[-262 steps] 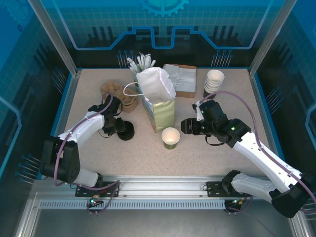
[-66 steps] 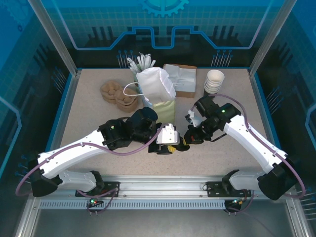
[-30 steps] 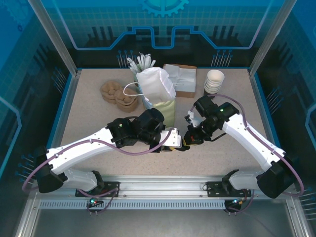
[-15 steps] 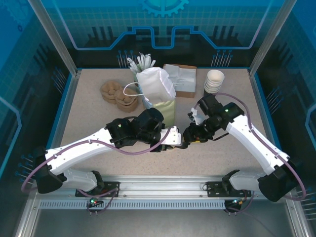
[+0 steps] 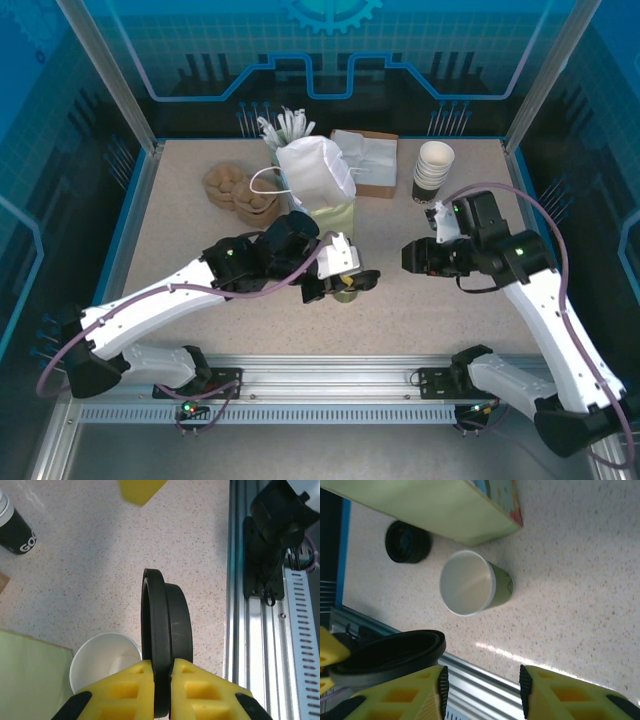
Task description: Pack the takeout coffee
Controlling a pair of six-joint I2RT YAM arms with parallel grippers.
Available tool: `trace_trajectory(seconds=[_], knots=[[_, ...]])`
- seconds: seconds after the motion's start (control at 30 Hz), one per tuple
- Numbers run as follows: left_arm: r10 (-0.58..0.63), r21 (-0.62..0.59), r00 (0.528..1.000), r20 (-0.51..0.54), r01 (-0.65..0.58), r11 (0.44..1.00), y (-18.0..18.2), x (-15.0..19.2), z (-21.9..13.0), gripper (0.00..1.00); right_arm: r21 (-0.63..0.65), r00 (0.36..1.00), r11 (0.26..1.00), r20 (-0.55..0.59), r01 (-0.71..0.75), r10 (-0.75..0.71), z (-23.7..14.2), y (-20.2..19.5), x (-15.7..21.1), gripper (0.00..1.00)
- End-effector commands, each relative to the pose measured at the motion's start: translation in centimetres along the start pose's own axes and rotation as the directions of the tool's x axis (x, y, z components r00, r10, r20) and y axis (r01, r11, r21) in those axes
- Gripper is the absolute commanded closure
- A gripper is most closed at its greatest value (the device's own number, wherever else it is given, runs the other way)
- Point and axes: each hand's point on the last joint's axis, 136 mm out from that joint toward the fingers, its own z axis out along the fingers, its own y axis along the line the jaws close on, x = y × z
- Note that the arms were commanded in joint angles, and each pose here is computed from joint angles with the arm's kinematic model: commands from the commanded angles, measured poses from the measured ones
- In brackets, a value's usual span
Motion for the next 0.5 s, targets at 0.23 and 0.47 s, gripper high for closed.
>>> trace_trajectory(seconds=[0.23, 0.47], knots=[[-0.432, -0.020, 0.894, 0.117, 0.437, 0.899, 0.8, -0.3, -1.6, 0.92, -0.092, 0.991, 0.994, 0.122, 0.066, -0.055, -0.4, 1.0, -1.0, 0.57], [-0.656, -0.015, 0.728, 0.201, 0.672, 0.741, 2.1, 1.5, -2.2, 0.92, -0.181, 0.990, 0.981, 0.132, 0.063, -0.039, 0.3, 2.1, -1.1, 0.58]])
